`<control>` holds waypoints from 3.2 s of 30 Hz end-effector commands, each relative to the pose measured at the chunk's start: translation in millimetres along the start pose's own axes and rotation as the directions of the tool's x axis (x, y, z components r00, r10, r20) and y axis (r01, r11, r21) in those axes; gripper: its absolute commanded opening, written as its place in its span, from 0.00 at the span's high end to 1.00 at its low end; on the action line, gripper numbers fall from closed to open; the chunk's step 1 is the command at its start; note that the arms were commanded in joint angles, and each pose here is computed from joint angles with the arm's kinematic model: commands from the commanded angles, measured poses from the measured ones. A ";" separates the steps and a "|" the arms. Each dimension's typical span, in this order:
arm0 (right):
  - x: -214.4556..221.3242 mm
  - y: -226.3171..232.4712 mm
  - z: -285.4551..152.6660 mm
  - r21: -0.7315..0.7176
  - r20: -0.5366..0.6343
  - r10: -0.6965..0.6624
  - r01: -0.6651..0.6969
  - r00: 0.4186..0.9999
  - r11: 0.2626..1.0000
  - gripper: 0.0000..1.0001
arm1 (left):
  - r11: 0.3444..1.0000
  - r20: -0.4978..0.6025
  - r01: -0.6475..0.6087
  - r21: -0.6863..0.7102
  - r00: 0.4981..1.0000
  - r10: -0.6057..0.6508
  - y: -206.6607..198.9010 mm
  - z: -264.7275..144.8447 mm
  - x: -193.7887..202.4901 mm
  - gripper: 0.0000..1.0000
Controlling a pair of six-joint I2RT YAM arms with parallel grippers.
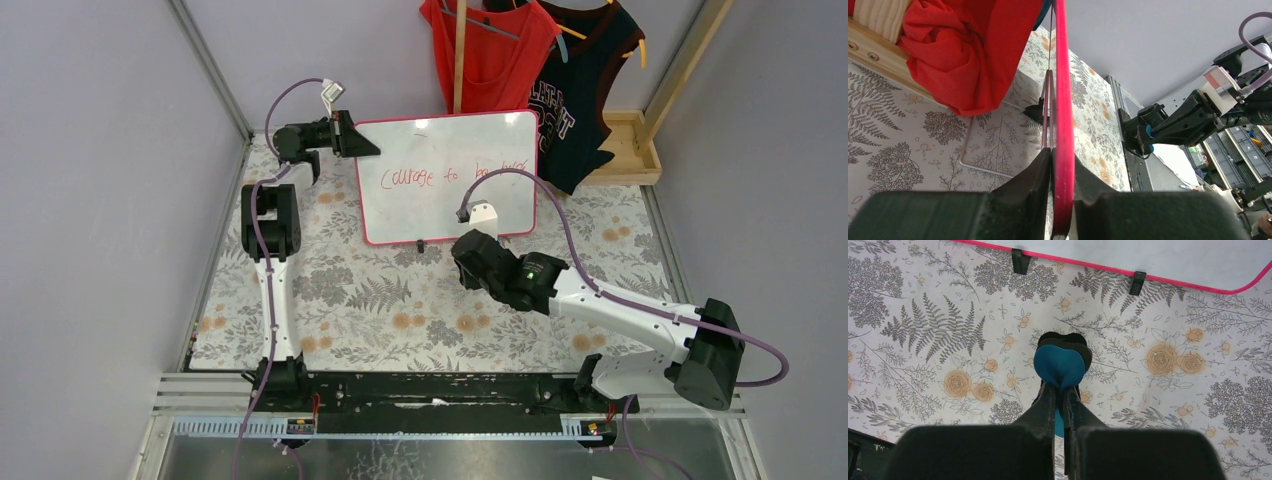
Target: Erase the whiteboard
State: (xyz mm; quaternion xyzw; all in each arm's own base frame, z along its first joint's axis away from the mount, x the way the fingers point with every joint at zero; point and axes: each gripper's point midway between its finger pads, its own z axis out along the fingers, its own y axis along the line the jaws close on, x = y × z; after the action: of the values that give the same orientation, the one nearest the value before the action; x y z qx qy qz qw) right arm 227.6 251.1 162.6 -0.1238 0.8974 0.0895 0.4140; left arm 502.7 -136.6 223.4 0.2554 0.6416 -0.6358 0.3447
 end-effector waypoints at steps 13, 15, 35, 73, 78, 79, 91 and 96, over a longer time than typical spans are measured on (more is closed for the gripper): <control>-28.7 3.5 -3.3 0.016 0.094 0.033 -0.035 0.995 0.999 1.00 | 0.996 -0.011 -0.084 -0.005 0.996 0.084 1.3 -6.3 0.3 1.00; -33.0 3.4 -2.4 0.023 0.107 0.026 -0.029 0.994 0.999 1.00 | 0.996 -0.015 -0.087 -0.005 0.996 0.086 1.9 -6.2 1.7 1.00; -166.2 -148.2 34.2 0.218 0.250 0.077 -0.133 0.965 0.967 1.00 | 0.996 -0.031 -0.086 -0.005 0.996 0.086 -0.6 -6.6 5.3 1.00; -168.0 -206.8 102.2 0.294 0.479 0.015 -0.177 0.878 0.939 1.00 | 0.996 -0.029 -0.085 -0.005 0.996 0.084 -1.4 -6.7 3.6 1.00; -174.0 -192.9 116.4 0.227 0.461 0.043 -0.164 0.886 0.960 1.00 | 0.996 -0.031 -0.086 -0.006 0.996 0.086 -1.8 -7.0 2.7 1.00; -174.8 -189.6 120.1 0.210 0.453 0.052 -0.163 0.890 0.964 1.00 | 0.996 -0.031 -0.086 -0.006 0.996 0.086 -1.7 -7.4 2.6 1.00; -191.2 -110.9 139.0 0.049 0.406 0.051 -0.077 0.913 0.996 1.00 | 0.996 -0.032 -0.084 -0.004 0.996 0.083 -4.0 -6.1 1.0 1.00; -181.8 -110.6 144.3 0.091 0.376 0.029 -0.068 0.926 0.993 1.00 | 0.997 -0.033 -0.082 -0.005 0.996 0.081 -4.9 -6.4 1.7 1.00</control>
State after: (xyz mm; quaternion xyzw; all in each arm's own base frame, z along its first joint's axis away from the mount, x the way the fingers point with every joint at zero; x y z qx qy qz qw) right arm 476.4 205.5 197.9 -0.0615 0.8080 0.0775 0.5808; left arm 502.3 -130.9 218.2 0.2681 0.6433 -0.6262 0.3495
